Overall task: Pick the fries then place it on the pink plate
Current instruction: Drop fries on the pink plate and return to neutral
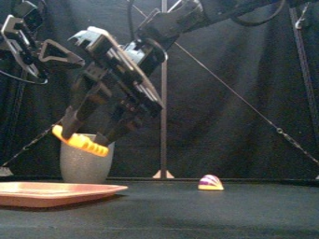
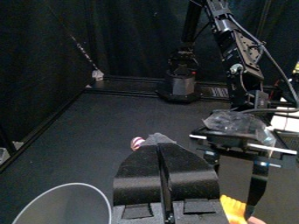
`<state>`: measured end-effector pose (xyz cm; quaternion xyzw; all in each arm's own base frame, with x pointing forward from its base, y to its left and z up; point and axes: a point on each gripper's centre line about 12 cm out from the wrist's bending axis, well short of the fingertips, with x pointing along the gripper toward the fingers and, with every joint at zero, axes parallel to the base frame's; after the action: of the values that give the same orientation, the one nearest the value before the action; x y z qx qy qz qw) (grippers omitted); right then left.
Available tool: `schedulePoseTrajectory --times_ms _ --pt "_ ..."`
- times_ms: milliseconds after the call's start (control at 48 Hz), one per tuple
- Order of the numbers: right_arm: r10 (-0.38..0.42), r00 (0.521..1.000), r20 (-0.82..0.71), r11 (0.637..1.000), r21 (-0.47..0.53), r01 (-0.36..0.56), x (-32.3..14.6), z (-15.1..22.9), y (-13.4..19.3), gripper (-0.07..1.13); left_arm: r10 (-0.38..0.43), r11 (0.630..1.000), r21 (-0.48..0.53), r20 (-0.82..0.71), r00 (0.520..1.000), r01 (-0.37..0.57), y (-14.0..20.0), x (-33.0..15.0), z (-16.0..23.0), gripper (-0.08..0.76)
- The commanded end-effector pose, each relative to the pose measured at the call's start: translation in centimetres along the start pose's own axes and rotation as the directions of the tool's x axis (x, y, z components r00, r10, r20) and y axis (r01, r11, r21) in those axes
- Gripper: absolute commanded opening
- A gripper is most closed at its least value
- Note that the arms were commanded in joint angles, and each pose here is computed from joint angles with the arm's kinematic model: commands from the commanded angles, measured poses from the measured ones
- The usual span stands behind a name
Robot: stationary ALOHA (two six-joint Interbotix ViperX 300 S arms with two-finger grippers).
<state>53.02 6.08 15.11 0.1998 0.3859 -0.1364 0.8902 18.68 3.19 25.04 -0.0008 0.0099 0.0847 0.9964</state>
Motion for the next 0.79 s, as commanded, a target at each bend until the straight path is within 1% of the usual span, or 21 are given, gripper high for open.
schedulePoseTrajectory --times_ms 21,125,250,521,792 --pt "0.032 0.997 0.069 0.999 0.007 -0.033 -1.0 3.0 0.9 0.83 0.011 1.000 0.001 0.009 1.000 -0.011 0.2 0.1 0.3 0.012" --pt "0.032 0.996 0.083 0.999 0.010 -0.033 -0.4 3.8 0.8 0.90 0.014 1.000 0.000 0.005 1.000 -0.014 0.3 0.1 0.1 0.012" --pt "0.038 0.994 0.101 0.999 0.002 -0.038 -0.4 4.3 1.0 0.93 0.018 1.000 0.000 -0.003 1.000 -0.018 0.3 0.0 -0.2 0.012" --pt "0.033 0.994 0.104 0.999 -0.001 -0.033 -1.5 4.2 0.7 0.93 0.019 1.000 0.000 -0.008 1.000 -0.019 0.4 0.0 -0.4 0.014" --pt "0.052 0.989 0.140 0.997 -0.057 -0.045 -5.4 3.6 -0.6 0.92 0.019 1.000 0.001 -0.009 1.000 -0.019 0.4 0.0 -0.4 0.014"
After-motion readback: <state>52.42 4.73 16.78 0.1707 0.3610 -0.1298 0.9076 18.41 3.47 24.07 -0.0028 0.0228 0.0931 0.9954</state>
